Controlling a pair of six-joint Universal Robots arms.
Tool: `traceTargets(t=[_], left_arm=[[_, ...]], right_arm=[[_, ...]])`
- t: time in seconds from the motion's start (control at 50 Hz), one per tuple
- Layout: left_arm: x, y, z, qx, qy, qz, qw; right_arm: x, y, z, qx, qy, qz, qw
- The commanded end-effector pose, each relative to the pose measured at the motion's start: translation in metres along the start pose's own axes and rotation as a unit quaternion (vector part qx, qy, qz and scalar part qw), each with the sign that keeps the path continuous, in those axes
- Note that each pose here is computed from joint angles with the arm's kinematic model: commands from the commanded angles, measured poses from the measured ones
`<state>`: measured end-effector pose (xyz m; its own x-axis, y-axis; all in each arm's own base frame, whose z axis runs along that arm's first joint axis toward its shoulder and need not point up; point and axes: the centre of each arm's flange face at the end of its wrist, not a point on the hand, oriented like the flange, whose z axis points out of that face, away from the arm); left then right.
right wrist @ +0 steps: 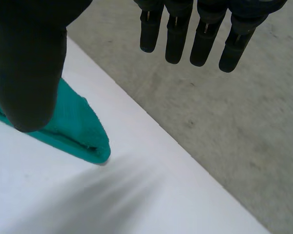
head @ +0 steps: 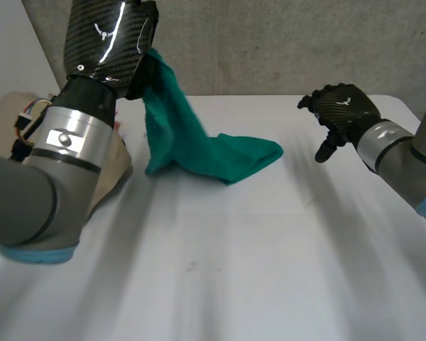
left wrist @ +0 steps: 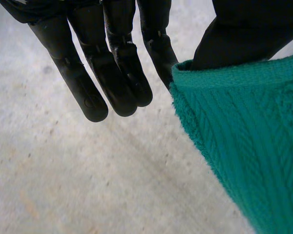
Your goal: Fold the laundry.
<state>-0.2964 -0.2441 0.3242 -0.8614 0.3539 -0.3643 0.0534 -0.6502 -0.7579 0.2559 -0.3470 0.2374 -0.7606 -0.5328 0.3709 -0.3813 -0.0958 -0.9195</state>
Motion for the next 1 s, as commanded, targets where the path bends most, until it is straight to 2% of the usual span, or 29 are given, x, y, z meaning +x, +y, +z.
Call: traceTargets(t=[0.02,0.16,0.26,0.32,0.38,0.44,0.5,0.56,0.64,0.68,0.8,0.86,0.92,1.0], left_arm=[[-0.005,-0.041,-0.025,0.033,0.015,-0.002,0.999],[-0.008,-0.059,-0.042,0.047,0.013,-0.003,0.999],[-0.009,-0.061,-0.043,0.048,0.011,-0.003,0.999],[-0.01,-0.058,-0.043,0.043,0.009,-0.001,0.999],[-0.011,-0.053,-0.043,0.036,0.009,0.0,0.999],[-0.013,-0.046,-0.042,0.028,0.006,0.003,1.0],[-0.012,-0.027,-0.042,-0.001,0.008,0.006,1.0],[-0.007,-0.007,-0.042,-0.03,0.016,0.002,0.999],[0.004,0.02,-0.044,-0.068,0.03,-0.006,0.997],[0.008,0.03,-0.045,-0.081,0.036,-0.007,0.996],[0.022,0.065,-0.046,-0.126,0.053,-0.012,0.99],[0.025,0.075,-0.044,-0.135,0.054,-0.012,0.989],[0.025,0.076,-0.04,-0.135,0.055,-0.012,0.989],[0.024,0.072,-0.039,-0.133,0.054,-0.014,0.99]], right_arm=[[-0.02,0.0,0.034,0.065,-0.09,-0.064,0.992],[-0.102,0.022,0.037,0.051,-0.219,-0.05,0.973],[-0.155,0.05,0.031,0.02,-0.276,-0.062,0.959],[-0.145,0.047,0.046,0.025,-0.22,-0.094,0.971],[-0.112,0.021,0.057,0.034,-0.083,-0.118,0.989],[-0.078,-0.015,0.048,0.061,0.023,-0.124,0.99],[-0.053,-0.03,0.03,0.074,0.051,-0.132,0.987],[-0.041,-0.032,0.012,0.06,0.055,-0.135,0.987],[-0.047,-0.019,-0.021,-0.003,0.026,-0.137,0.99],[-0.057,-0.003,-0.043,-0.064,-0.005,-0.133,0.989],[-0.087,0.032,-0.098,-0.216,-0.094,-0.1,0.967],[-0.108,0.029,-0.108,-0.217,-0.127,-0.075,0.965],[-0.125,0.015,-0.108,-0.188,-0.141,-0.039,0.971],[-0.092,0.0,-0.083,-0.152,-0.08,-0.006,0.985]])
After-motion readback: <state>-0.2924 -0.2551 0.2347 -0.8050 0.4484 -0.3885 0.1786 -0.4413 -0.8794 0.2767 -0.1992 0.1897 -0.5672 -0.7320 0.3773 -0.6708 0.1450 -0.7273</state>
